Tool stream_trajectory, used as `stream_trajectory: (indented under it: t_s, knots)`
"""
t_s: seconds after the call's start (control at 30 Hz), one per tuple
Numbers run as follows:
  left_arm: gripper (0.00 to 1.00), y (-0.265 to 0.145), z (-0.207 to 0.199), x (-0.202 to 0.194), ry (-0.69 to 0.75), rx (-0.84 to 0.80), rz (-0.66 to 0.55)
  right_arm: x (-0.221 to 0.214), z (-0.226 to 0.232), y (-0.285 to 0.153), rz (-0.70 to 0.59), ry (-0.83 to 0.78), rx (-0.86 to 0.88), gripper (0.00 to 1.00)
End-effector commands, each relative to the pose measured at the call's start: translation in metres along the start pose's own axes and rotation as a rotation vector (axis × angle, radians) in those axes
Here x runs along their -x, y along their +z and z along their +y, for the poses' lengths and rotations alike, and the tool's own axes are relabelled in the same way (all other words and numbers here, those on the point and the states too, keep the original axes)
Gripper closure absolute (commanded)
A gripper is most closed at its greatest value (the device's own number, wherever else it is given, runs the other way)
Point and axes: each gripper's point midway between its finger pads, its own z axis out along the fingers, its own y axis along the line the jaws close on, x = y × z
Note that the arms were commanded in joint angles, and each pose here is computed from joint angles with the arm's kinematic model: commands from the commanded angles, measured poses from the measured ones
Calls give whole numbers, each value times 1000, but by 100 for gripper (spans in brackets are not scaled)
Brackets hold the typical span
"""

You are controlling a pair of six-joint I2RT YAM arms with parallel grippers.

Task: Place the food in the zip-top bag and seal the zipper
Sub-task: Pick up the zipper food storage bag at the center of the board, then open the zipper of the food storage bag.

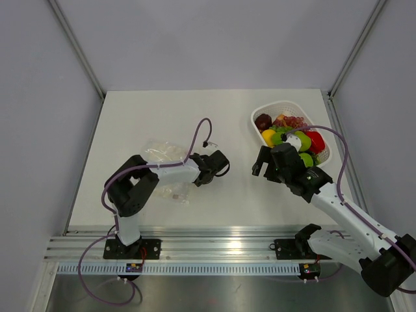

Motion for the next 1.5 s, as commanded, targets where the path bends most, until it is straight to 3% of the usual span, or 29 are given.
stream_trajectory:
  t_s: [0.0,0.1,0.13,0.23,0.47,0.87,1.13,1.47]
  knots:
    - [59,1,2,22,-28,24,-61,10,6,-1,-33,11,25,0]
    - [72,0,2,24,-21,22,-64,11,7,-1,-37,16,29,1]
    - [83,-3,3,27,-27,16,-67,11,8,-1,-35,17,27,1]
    - [100,-10,1,30,-39,-35,-72,11,9,1,-31,17,26,0]
    - [100,-60,-4,56,-139,-300,-143,8,24,8,8,14,79,1]
    - [100,-130,-28,79,-265,-724,-206,5,130,30,59,122,383,1]
    - [100,-133,-24,78,-292,-750,-206,0,140,56,70,209,378,2]
    - [100,-145,-17,82,-316,-810,-218,-11,149,74,118,275,389,13]
